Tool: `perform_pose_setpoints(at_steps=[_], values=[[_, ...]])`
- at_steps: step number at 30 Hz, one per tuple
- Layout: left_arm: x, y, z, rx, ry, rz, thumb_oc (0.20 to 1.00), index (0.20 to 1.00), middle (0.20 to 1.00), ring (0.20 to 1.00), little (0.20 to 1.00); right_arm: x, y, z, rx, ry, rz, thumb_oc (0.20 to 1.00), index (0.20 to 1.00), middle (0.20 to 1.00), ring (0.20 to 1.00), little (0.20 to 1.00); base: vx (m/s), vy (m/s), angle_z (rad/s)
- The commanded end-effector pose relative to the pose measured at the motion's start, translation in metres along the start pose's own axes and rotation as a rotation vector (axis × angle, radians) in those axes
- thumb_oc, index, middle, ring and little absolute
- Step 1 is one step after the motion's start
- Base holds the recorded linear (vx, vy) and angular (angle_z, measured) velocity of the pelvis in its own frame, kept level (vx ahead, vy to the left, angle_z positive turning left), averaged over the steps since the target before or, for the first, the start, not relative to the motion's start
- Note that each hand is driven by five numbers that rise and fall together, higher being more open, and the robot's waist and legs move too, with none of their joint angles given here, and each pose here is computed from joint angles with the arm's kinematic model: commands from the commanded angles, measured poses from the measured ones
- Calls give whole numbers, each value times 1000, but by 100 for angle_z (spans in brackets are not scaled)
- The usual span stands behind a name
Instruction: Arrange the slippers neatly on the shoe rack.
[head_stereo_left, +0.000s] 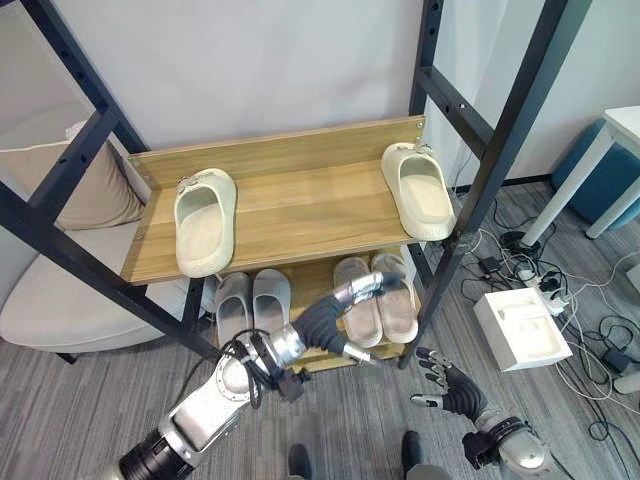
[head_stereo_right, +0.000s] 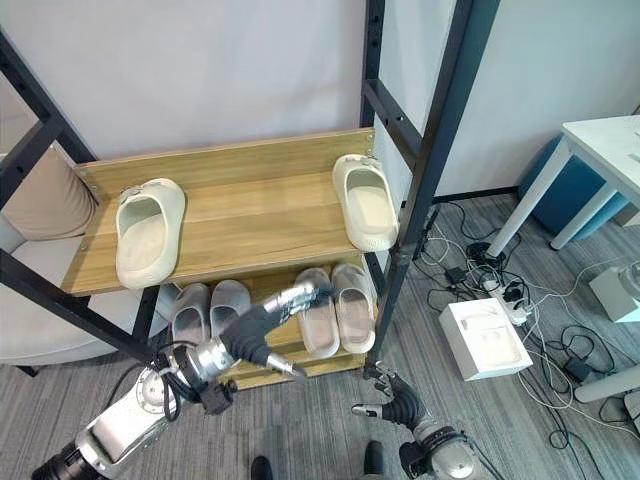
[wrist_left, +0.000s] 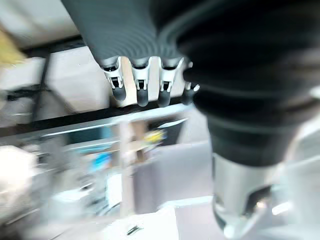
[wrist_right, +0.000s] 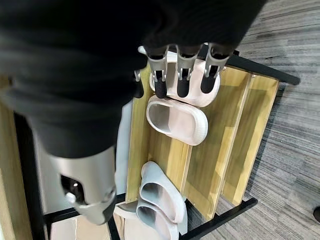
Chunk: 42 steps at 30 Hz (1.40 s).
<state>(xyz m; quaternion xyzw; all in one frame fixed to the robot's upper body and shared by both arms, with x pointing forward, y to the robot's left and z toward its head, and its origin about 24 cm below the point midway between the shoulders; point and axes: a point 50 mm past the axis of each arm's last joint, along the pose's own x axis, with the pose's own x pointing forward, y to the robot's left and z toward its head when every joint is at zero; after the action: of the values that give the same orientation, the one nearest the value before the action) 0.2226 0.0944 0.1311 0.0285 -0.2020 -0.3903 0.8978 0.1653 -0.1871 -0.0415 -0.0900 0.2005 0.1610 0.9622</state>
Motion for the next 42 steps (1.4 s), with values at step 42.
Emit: perform_pose_setpoints(at_steps=[42], values=[[-72,259,63,1931,778,726,1000,1000,1000,1000,1000,-17,-15,23,29,-180,-112,1000,1000,1000,1000,1000,17,7,-3]])
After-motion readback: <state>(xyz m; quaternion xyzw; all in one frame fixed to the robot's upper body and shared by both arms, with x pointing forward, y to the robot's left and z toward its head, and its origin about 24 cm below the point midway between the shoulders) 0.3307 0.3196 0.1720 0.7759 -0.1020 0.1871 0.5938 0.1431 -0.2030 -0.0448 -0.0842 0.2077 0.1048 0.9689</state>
